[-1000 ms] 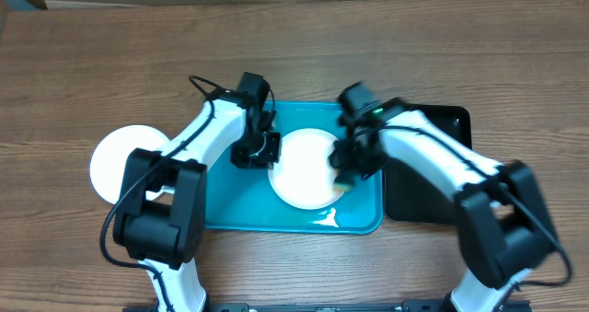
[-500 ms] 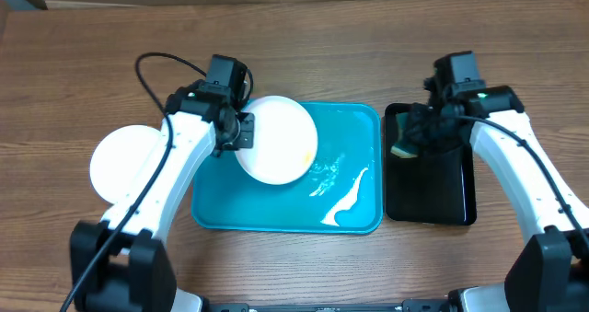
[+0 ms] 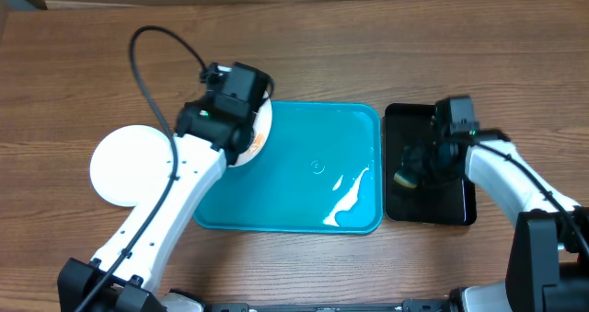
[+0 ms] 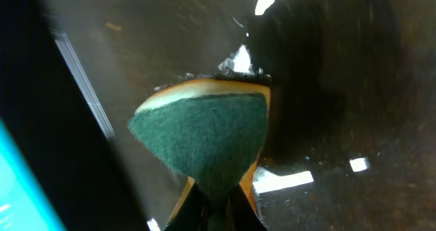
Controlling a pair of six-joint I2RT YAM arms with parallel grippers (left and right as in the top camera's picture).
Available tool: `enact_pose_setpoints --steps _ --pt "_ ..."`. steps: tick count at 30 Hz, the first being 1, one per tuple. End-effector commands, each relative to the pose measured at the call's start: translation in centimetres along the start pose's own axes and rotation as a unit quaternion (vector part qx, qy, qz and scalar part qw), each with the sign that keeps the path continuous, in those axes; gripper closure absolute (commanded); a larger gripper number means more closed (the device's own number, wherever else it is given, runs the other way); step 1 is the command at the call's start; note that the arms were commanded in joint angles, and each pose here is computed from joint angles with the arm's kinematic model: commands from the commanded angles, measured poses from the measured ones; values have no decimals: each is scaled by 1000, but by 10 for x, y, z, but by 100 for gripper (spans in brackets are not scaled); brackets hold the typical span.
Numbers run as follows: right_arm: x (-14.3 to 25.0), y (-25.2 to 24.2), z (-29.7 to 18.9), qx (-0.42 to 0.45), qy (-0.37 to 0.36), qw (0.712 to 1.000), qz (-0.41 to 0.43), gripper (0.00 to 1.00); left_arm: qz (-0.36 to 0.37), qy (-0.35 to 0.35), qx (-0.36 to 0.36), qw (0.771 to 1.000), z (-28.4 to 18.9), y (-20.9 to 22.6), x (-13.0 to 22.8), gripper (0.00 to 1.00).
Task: Clean dirty plates on tray and stack at the side
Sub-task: 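Return the sponge to the black tray with the right gripper, then carry the second white plate left and stack it on the plate pile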
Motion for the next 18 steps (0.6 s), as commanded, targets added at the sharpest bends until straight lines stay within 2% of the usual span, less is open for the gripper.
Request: enact_pose_setpoints --steps 1,7,18 --pt "10 -14 13 12 5 999 37 96 13 -43 -86 995 -22 11 -10 96" --pt "18 -27 19 35 6 998 47 96 36 -74 -97 992 -38 -3 -15 96" --pt "18 -27 19 35 7 998 47 96 44 -85 -106 990 -45 -7 -16 96"
Point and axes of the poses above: each gripper's point midway between its finger pads, its own z axis out along the fingers, its own y axis along the line the jaws close on, x = y × z, the point moved 5 cm from there along -z, back along the fingers, and after that the axes turned 9 degrees about z, right-handed, at the moved point
